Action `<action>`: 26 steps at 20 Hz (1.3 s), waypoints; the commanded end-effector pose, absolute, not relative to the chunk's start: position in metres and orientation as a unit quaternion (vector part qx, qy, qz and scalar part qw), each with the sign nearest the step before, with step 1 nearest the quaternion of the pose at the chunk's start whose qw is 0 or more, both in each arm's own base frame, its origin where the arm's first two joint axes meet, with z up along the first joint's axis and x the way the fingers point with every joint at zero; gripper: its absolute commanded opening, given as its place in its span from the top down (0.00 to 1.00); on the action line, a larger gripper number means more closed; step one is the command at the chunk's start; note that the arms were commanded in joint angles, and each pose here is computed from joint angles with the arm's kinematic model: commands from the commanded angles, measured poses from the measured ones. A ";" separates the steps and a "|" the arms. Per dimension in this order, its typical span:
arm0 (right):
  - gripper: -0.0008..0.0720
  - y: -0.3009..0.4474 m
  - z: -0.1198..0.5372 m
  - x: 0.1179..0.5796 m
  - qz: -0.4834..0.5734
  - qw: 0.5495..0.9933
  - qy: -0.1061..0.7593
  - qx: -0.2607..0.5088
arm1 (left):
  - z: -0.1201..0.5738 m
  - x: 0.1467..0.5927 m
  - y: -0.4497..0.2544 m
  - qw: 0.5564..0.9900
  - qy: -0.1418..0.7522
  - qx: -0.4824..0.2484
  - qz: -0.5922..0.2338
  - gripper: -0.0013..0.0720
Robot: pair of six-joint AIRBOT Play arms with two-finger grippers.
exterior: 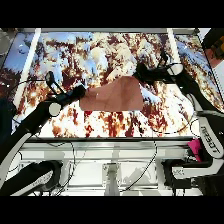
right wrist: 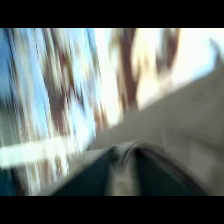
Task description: Fold the clothes and pants, and hang the long-sleeved shirts on hangers.
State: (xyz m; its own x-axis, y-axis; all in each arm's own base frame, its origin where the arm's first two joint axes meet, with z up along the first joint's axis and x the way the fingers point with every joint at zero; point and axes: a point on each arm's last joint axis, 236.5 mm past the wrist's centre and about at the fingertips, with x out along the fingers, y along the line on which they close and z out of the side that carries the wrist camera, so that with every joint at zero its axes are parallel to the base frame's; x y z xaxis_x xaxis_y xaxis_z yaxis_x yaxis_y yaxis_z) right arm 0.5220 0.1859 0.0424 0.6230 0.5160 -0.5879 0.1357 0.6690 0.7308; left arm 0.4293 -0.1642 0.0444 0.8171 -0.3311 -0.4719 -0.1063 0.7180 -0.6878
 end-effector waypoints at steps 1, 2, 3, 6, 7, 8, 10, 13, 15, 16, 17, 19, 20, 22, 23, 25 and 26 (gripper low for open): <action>0.43 0.157 0.059 0.587 0.050 0.855 0.273 0.437 | 0.078 0.472 -0.142 0.886 0.158 -0.433 -0.052 0.11; 0.43 0.149 0.057 0.587 0.047 0.861 0.276 0.425 | 0.073 0.473 -0.140 0.887 0.162 -0.430 -0.049 0.11; 0.43 0.141 0.050 0.584 0.043 0.859 0.293 0.419 | 0.072 0.473 -0.139 0.889 0.165 -0.424 -0.048 0.11; 0.43 0.109 0.013 0.555 0.033 0.820 0.399 0.410 | 0.085 0.473 -0.128 0.910 0.151 -0.383 -0.057 0.11; 0.40 0.095 -0.001 0.537 0.045 0.808 0.446 0.383 | 0.094 0.471 -0.124 0.915 0.145 -0.372 -0.060 0.11; 0.37 0.085 -0.015 0.514 0.067 0.790 0.495 0.355 | 0.104 0.467 -0.120 0.922 0.144 -0.354 -0.066 0.11; 0.19 0.068 -0.040 0.459 0.102 0.712 0.601 0.349 | 0.120 0.451 -0.117 0.932 0.156 -0.319 -0.075 0.11; 0.07 0.074 -0.057 0.407 0.179 0.601 0.683 0.374 | 0.136 0.421 -0.117 0.939 0.184 -0.279 -0.083 0.11; 0.05 0.079 -0.075 0.397 0.192 0.570 0.708 0.369 | 0.151 0.407 -0.114 0.942 0.182 -0.268 -0.087 0.11; 0.05 0.083 -0.081 0.395 0.195 0.561 0.716 0.367 | 0.159 0.402 -0.113 0.945 0.174 -0.261 -0.091 0.11; 0.05 0.087 -0.087 0.396 0.197 0.556 0.721 0.365 | 0.167 0.399 -0.112 0.947 0.165 -0.258 -0.095 0.11; 0.05 0.099 -0.094 0.396 0.203 0.551 0.727 0.356 | 0.176 0.395 -0.111 0.948 0.155 -0.260 -0.098 0.11; 0.05 0.105 -0.095 0.397 0.207 0.552 0.729 0.349 | 0.177 0.395 -0.111 0.948 0.154 -0.260 -0.098 0.11; 0.05 0.119 -0.098 0.401 0.213 0.558 0.728 0.336 | 0.176 0.395 -0.111 0.948 0.155 -0.260 -0.098 0.11; 0.05 0.126 -0.098 0.401 0.218 0.557 0.731 0.328 | 0.176 0.395 -0.111 0.948 0.155 -0.260 -0.098 0.11; 0.05 0.141 -0.101 0.402 0.223 0.561 0.732 0.317 | 0.176 0.395 -0.111 0.948 0.155 -0.260 -0.098 0.11; 0.05 0.148 -0.102 0.402 0.224 0.561 0.733 0.313 | 0.176 0.395 -0.111 0.948 0.155 -0.260 -0.098 0.11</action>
